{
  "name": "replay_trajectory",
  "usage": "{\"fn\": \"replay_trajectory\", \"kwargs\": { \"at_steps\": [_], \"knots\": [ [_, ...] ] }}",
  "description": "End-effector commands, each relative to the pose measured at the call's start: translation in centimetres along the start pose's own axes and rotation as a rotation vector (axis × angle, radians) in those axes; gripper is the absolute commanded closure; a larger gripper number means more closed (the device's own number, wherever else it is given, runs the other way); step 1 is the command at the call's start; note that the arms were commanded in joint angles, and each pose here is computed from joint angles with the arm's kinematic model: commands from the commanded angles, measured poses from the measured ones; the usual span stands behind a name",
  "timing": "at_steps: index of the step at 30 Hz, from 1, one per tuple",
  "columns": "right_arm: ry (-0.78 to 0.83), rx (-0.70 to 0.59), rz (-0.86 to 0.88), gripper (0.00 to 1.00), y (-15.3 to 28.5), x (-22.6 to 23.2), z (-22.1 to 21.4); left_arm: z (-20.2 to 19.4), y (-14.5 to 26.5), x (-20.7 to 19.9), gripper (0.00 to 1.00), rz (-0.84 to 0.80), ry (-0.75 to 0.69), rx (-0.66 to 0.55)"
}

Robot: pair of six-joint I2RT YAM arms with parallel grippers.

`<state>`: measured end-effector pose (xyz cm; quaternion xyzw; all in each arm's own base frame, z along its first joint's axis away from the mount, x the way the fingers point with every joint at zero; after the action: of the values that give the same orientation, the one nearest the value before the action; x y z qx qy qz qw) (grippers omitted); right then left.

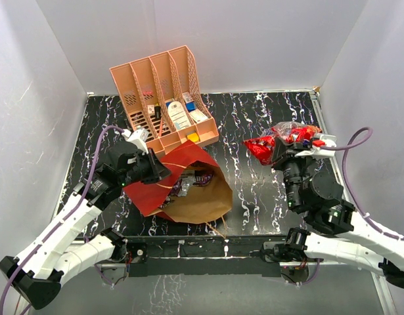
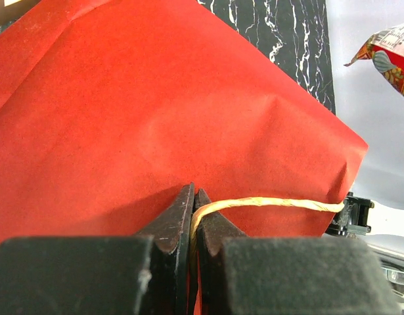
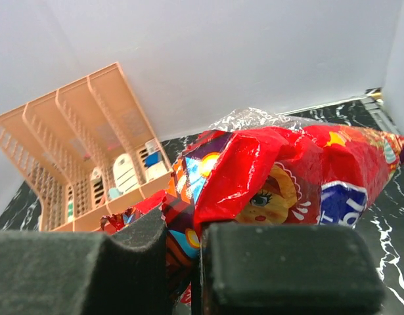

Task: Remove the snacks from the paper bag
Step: Place the snack at the center of the board.

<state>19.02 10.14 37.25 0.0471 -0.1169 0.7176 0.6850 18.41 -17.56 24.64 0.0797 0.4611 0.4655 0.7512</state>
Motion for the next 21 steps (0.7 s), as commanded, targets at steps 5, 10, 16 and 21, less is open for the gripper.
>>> {"fn": "replay_trajectory", "kwargs": {
  "at_steps": [5, 10, 16, 21],
  "knots": [
    [-0.053, -0.085, -0.173, 0.93, -2.5, 0.1, -0.4, 1.0, 0.8, -0.9, 1.0, -0.009, -0.002, -0.016],
    [-0.045, -0.029, -0.206, 0.93, -6.7, -0.4, -3.4, 0.9, 0.9, -0.7, 1.0, 0.002, 0.001, -0.008],
    [-0.159, 0.09, -0.137, 0.93, -12.7, -1.5, -6.9, 0.9, 1.1, -0.8, 1.0, 0.003, 0.006, -0.01],
    [-0.338, 0.239, -0.092, 0.93, -17.2, -3.6, -9.6, 1.0, 0.9, -1.0, 1.0, 0.004, 0.009, -0.003]
  ]
}}
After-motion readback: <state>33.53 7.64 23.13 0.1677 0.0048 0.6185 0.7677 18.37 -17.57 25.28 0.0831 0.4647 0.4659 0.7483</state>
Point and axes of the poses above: each gripper's point midway between its finger pads, its own y axis back along the fingers, its own x axis along the line the jaws close on, z = x × y, the point moved 3 cm from there along y, back along the fingers, and after that the axes turned 3 degrees about y, right-handed, at the moved point
